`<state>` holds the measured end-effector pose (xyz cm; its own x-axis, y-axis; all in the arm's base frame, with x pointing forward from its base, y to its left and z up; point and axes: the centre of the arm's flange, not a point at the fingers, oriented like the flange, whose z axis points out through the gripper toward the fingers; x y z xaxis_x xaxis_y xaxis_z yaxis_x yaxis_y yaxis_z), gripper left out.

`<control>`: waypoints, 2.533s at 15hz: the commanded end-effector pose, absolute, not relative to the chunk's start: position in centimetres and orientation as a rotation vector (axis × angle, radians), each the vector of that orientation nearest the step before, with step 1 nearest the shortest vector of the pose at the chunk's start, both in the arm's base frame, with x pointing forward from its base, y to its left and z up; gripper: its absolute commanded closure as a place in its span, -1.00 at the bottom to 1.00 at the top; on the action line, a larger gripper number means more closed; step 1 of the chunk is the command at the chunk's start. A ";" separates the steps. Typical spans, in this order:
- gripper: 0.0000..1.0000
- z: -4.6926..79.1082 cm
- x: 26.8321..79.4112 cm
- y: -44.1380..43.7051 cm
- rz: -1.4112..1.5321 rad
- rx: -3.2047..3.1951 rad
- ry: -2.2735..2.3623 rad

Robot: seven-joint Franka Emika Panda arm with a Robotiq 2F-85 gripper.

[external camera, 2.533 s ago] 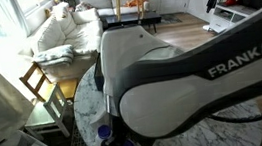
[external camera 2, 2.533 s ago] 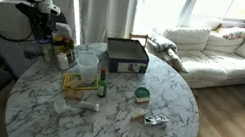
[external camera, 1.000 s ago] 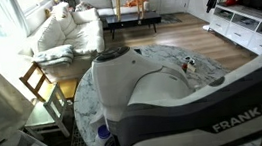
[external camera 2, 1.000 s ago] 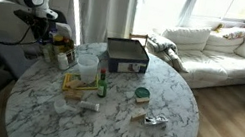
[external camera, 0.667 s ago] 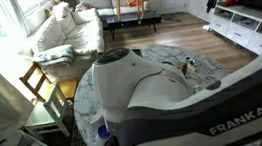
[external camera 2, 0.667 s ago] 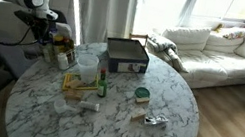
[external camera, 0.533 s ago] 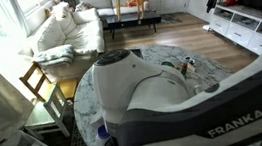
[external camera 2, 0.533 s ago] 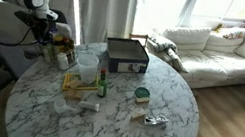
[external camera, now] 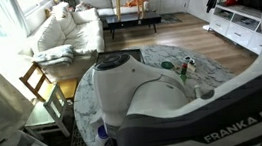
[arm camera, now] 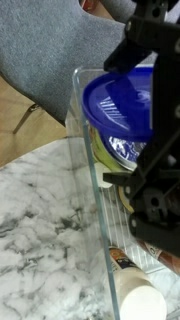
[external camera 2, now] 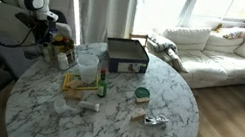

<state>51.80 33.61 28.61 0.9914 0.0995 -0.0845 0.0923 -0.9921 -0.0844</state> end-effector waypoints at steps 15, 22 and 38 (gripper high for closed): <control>-1.00 28.9 52.3 31.5 0.101 -3.076 -0.084; -1.00 29.3 52.6 30.7 0.141 -3.045 -0.041; -1.00 30.8 52.9 33.8 0.102 -3.062 -0.069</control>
<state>53.23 32.65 30.82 0.9974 0.0369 -0.0614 0.0291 -0.9920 -0.1229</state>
